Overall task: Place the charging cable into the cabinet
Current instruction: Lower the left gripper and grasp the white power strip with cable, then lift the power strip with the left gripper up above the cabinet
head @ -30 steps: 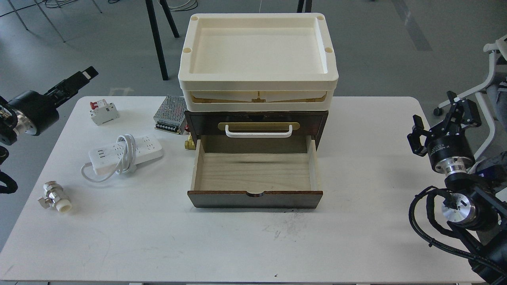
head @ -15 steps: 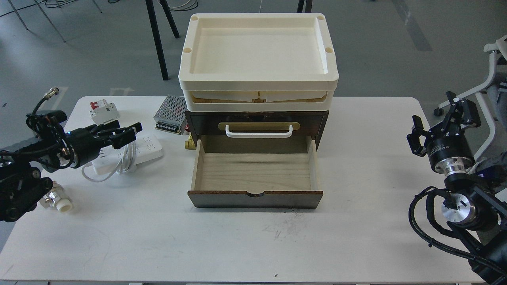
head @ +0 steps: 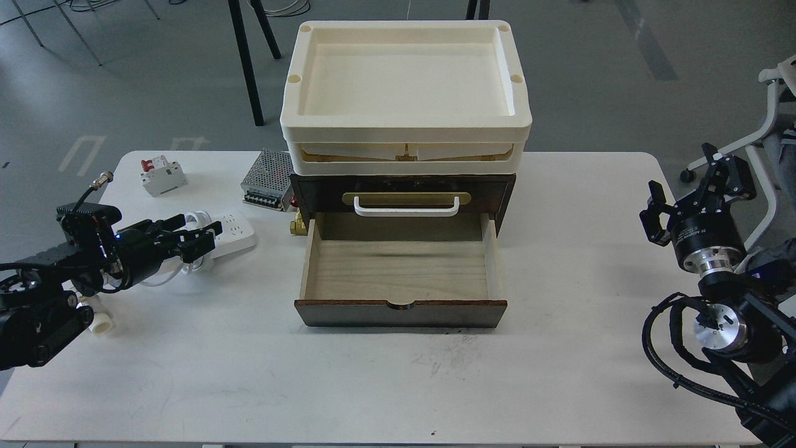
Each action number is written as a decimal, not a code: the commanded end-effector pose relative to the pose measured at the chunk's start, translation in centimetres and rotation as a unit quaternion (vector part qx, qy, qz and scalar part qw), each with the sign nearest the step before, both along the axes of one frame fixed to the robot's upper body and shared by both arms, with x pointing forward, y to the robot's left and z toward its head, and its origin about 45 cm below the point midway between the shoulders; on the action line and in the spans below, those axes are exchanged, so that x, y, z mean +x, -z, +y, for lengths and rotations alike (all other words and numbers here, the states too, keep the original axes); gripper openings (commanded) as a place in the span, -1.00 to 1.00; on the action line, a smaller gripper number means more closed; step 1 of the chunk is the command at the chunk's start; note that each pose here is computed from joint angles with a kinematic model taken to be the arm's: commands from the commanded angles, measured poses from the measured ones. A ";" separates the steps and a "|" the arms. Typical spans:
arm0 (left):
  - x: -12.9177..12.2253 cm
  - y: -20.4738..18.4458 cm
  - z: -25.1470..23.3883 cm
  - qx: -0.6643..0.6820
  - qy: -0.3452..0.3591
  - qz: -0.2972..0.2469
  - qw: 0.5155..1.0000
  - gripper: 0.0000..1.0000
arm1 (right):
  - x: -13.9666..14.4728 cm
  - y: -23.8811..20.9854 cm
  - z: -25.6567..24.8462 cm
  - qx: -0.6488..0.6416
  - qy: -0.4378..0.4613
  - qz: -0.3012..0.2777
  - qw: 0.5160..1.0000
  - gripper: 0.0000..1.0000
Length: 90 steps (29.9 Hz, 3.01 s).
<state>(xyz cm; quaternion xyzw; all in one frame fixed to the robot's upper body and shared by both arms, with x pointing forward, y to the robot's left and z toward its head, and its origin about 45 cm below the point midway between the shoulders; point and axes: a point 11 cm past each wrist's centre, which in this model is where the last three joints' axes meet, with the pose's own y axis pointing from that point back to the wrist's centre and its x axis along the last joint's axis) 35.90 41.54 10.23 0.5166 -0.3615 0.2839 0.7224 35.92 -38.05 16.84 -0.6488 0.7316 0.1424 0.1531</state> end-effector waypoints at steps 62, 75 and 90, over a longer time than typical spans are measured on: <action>2.0 -25.7 9.7 -0.540 -0.174 -0.114 0.816 -0.85 | 0.0 0.1 0.1 0.000 -0.001 0.001 1.000 0.95; 2.5 -32.0 -1.0 -0.392 0.034 -0.107 0.913 -0.84 | -0.1 0.1 0.1 0.000 -0.002 0.002 1.000 0.95; 0.7 -30.8 -13.2 -0.312 0.222 -0.082 0.920 -0.85 | -0.1 0.2 0.2 0.000 -0.003 0.002 1.000 0.95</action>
